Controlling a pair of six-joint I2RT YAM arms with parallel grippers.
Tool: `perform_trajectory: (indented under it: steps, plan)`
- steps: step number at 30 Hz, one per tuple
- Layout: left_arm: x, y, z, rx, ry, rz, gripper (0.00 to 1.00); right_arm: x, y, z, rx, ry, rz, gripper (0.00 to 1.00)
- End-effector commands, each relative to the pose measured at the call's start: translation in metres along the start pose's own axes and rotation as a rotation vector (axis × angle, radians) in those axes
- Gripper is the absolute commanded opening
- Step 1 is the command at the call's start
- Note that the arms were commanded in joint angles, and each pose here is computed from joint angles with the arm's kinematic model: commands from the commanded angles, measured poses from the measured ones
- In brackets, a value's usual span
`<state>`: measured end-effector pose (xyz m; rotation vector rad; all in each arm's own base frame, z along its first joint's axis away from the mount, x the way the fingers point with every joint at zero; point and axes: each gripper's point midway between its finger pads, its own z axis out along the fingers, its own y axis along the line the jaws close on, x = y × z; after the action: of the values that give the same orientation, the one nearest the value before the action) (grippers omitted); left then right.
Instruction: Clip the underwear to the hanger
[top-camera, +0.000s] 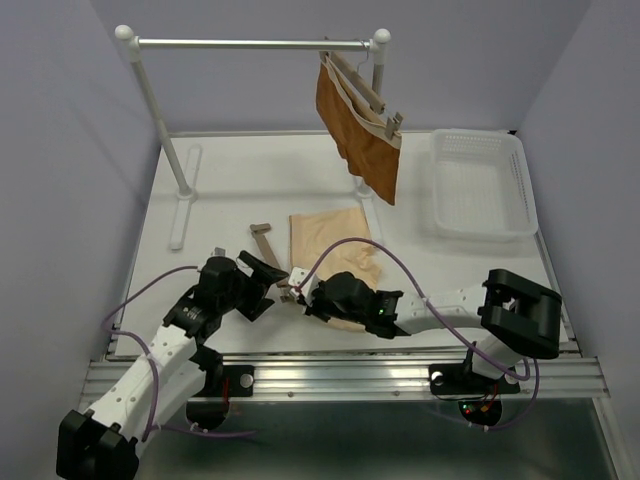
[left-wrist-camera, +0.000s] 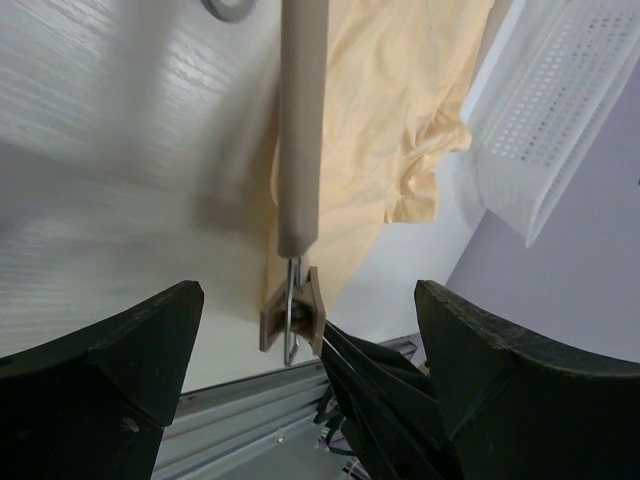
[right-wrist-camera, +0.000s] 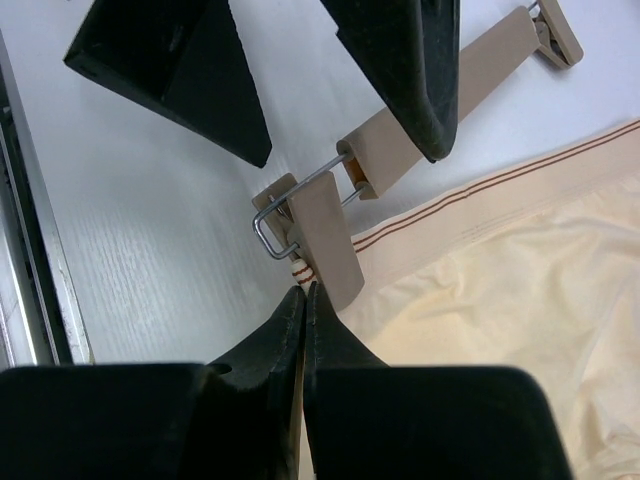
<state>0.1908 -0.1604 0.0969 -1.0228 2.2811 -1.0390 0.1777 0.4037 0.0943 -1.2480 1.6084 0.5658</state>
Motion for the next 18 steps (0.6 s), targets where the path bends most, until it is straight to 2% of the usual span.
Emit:
perform_trajectory:
  steps: [1, 11, 18]
  plan:
    - [-0.024, -0.010, 0.007, -0.003, -0.086, 0.018, 0.99, -0.028, 0.003, -0.009, -0.001, -0.090, 0.017, 0.01]
    - [-0.069, -0.029, 0.032, -0.066, -0.200, 0.095, 0.98, -0.032, 0.007, -0.015, -0.027, -0.105, 0.034, 0.01]
    - [-0.088, -0.024, 0.054, -0.113, -0.225, 0.109, 0.82, -0.032, 0.010, -0.017, -0.034, -0.102, 0.018, 0.01]
